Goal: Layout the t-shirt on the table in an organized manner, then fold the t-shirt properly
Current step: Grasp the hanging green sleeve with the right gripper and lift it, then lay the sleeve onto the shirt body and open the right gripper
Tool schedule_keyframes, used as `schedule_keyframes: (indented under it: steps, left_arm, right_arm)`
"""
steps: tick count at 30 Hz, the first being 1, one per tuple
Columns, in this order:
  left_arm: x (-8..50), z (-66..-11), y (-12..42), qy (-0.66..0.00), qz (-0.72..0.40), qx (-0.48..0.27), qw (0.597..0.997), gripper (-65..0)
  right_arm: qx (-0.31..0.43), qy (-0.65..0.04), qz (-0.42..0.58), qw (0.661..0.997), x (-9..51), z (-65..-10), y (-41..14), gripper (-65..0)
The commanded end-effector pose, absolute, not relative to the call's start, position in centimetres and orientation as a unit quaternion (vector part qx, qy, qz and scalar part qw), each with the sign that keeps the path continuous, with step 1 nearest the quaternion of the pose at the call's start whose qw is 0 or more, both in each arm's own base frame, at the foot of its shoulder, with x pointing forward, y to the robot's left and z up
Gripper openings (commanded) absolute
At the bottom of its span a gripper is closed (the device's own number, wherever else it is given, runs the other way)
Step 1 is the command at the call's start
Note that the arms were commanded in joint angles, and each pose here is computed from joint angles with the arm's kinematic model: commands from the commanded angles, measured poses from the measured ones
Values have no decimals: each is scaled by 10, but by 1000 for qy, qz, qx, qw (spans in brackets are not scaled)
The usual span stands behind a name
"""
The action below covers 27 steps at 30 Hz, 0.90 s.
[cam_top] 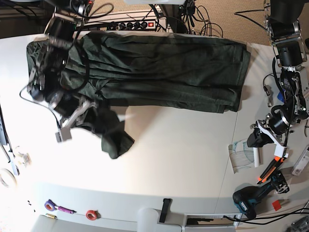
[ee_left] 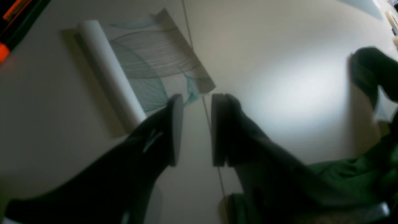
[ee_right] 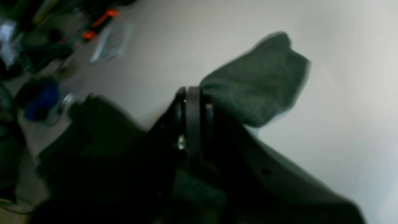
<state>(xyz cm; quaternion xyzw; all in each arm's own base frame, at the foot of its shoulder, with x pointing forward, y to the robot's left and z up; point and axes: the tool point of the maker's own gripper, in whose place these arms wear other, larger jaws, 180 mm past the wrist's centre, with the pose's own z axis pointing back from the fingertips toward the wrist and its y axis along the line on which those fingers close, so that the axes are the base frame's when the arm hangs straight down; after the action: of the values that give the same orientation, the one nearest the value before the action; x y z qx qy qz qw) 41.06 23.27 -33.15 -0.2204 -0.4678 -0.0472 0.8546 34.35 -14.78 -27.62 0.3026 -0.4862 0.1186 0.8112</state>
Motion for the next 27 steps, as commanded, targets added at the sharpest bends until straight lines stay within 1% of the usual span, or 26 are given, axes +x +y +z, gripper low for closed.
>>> schedule_keyframes:
  steps: [1,4,8,14,17,20,26,27]
  left_arm:
    - [421,-309,239,-496,-51,-218,839,-500]
    - [421,-309,239,-495,-52,-218,839,-500]
    - [421,-310,239,-495,-52,-217,840,-500]
    - [421,-310,239,-495,-52,-217,840,-500]
    - [421,-310,239,-495,-53,-217,840,-500]
    - [421,-310,239,-494,-52,-217,840,-500]
    - [421,-310,239,-495,-52,-217,840,-500]
    - [421,-310,239,-495,-52,-217,840,-500]
  right_arm:
    - [310,-509,129,792,340,-258,-146,-650]
    - [329,-507,142,784,316,-254,-133,-650]
    - [343,-490,170,783,288,-255,-112,-650]
    - [378,-443,230,779,260,-267,-61,-650]
    - [374,-414,267,786,251,-282,-39,-650]
    - [364,-399,294,788,245,-292,-25,-650]
    - [327,-380,328,800,241,-310,-19,-650]
    - [327,-381,328,800,241,-309,-19,-573]
